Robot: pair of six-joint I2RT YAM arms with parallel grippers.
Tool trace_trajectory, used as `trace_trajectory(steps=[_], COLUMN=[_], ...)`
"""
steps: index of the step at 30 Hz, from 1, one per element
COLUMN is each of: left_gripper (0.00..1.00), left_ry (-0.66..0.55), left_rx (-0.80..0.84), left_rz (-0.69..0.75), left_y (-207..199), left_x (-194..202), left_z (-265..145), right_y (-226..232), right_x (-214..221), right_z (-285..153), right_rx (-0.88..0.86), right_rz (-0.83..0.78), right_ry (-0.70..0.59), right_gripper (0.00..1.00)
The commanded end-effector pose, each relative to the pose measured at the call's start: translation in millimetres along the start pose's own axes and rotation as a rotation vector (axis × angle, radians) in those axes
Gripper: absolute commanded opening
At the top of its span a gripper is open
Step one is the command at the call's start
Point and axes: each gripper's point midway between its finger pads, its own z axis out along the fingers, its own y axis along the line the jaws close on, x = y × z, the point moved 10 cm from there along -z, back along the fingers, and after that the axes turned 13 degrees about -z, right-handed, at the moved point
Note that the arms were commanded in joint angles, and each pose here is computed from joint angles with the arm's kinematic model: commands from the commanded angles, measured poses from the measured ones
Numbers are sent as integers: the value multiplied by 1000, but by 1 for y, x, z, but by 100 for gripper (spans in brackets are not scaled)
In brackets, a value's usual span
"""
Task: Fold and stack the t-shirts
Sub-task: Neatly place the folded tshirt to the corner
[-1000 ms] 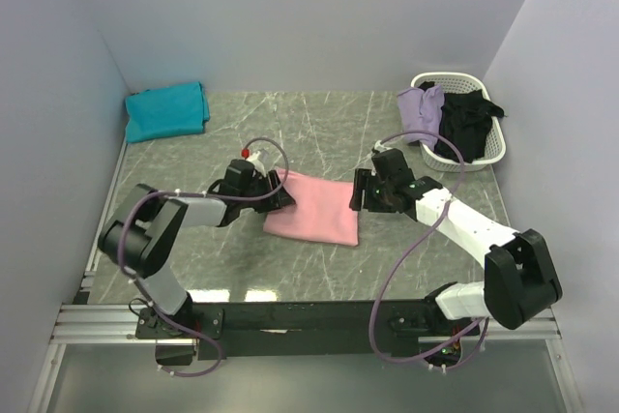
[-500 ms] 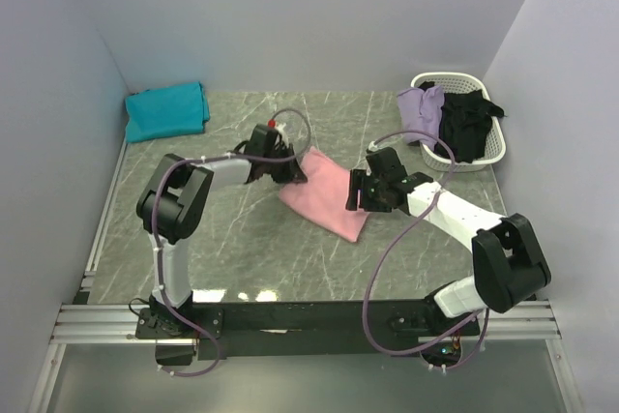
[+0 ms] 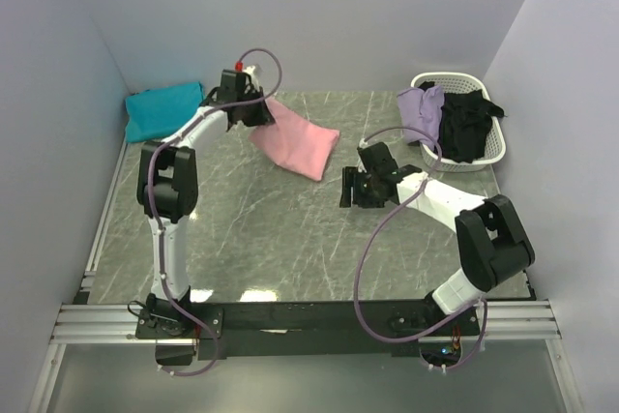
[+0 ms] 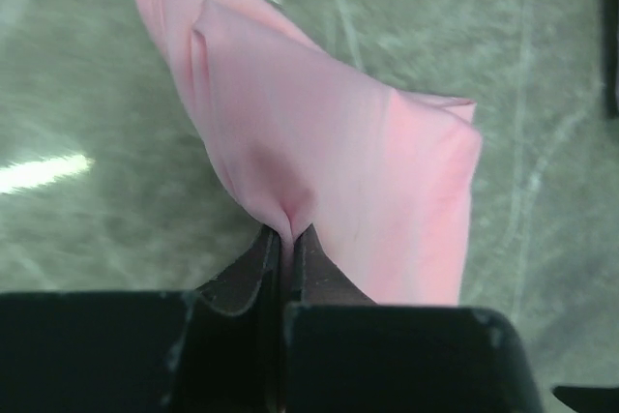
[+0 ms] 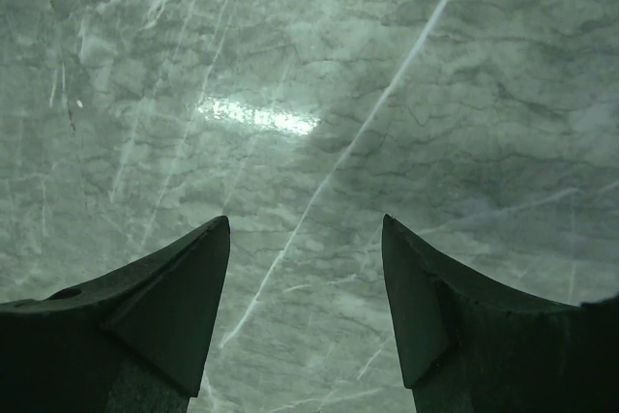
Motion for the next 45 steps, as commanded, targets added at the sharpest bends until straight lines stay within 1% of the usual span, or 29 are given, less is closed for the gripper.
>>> trace_trajectory(steps=[1, 3, 4, 5, 7, 10, 14, 16, 19, 25, 33, 36, 39, 40, 45], left_gripper=[1, 1, 1, 1, 1, 1, 1, 1, 1, 1, 1, 1, 1, 1, 1], left_ry=[-71, -78, -113, -107, -152, -206, -282, -345, -415, -510, -620, -643, -661, -687, -709], left_rx=[-52, -62, -63, -72, -90, -125, -174, -225, -257, -331, -377, -422, -480, -489, -521], left_rz=[95, 102, 111, 110, 125, 146, 142, 142, 149, 198, 236, 234, 215, 213, 177], left_y=[9, 17, 23, 28, 38, 55, 74, 90, 106, 128, 147, 155, 167, 173, 192], left_x=[-45, -59, -77, -82, -104, -124, -144, -159, -175, -202, -224, -230, -227, -230, -232], left_z=[-5, -8, -12, -14, -20, -34, -57, -76, -95, -117, -133, -138, -143, -148, -161], right_y=[5, 6, 7, 7, 8, 9, 11, 13, 15, 17, 20, 21, 22, 22, 23], right_x=[-19, -19, -20, -20, -21, -24, -31, -37, -41, -46, -49, -52, -54, -55, -55], right_z=[5, 10, 13, 14, 19, 25, 33, 37, 41, 47, 59, 62, 62, 63, 68], right_rx=[-46, -59, -65, -73, -78, -91, -112, -126, -144, -163, -195, -200, -199, -200, -218], right_rz=[-8, 2, 4, 7, 8, 12, 10, 11, 13, 17, 30, 30, 30, 30, 32], right_ry=[-48, -34, -29, -26, -15, -2, 11, 16, 20, 23, 47, 54, 51, 54, 68], right_gripper=[71, 71, 71, 70, 71, 71, 71, 70, 70, 71, 71, 71, 71, 71, 71])
